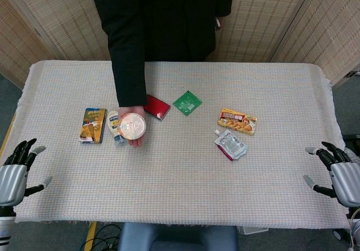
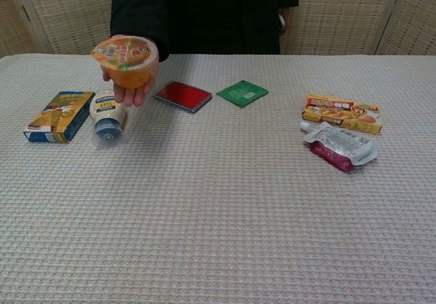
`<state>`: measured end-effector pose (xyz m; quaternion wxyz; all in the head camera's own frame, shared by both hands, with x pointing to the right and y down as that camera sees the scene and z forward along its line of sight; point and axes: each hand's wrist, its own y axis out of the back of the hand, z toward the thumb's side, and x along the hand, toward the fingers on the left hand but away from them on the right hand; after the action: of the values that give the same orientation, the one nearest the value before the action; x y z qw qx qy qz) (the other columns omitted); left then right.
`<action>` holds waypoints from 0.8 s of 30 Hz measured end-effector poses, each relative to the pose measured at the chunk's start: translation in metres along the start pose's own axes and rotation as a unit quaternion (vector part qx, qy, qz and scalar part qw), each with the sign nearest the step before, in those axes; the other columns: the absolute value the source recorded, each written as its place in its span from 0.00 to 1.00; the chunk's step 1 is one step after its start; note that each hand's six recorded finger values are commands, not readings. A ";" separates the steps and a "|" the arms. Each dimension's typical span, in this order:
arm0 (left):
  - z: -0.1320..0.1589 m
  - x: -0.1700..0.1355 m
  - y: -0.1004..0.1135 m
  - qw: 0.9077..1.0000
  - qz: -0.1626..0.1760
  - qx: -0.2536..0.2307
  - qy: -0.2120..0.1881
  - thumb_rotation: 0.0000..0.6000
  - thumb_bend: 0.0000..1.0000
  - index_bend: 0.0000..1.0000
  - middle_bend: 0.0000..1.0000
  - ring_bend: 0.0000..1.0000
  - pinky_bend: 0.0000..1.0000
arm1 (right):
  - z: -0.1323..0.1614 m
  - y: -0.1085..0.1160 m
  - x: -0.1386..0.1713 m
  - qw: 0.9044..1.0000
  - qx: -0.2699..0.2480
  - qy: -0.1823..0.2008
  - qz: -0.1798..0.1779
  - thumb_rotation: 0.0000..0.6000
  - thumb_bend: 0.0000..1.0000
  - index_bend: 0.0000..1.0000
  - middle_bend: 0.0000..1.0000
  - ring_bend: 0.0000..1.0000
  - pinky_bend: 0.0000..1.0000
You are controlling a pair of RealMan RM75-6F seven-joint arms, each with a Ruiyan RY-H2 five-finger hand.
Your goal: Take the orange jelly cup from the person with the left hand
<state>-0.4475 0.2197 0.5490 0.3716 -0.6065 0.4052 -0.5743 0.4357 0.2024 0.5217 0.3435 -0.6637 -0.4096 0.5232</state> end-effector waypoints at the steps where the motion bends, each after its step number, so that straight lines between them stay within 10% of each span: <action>1: 0.000 0.000 -0.001 1.000 -0.001 0.000 0.000 1.00 0.22 0.24 0.10 0.08 0.30 | 0.000 0.000 0.000 1.000 0.000 0.000 0.001 1.00 0.25 0.23 0.32 0.17 0.20; 13: 0.012 0.011 0.005 1.000 0.006 -0.007 -0.030 1.00 0.22 0.23 0.10 0.08 0.30 | 0.002 0.005 -0.001 1.000 0.000 0.003 -0.010 1.00 0.25 0.23 0.32 0.17 0.20; 24: 0.078 0.058 0.013 0.986 -0.007 -0.001 -0.166 1.00 0.22 0.11 0.00 0.04 0.26 | 0.009 0.015 -0.001 1.000 0.011 0.013 -0.020 1.00 0.25 0.23 0.32 0.17 0.20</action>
<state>-0.3699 0.1604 0.5552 0.4293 -0.6968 0.3342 -0.4675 0.4299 0.1954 0.5069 0.3666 -0.6579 -0.4127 0.5122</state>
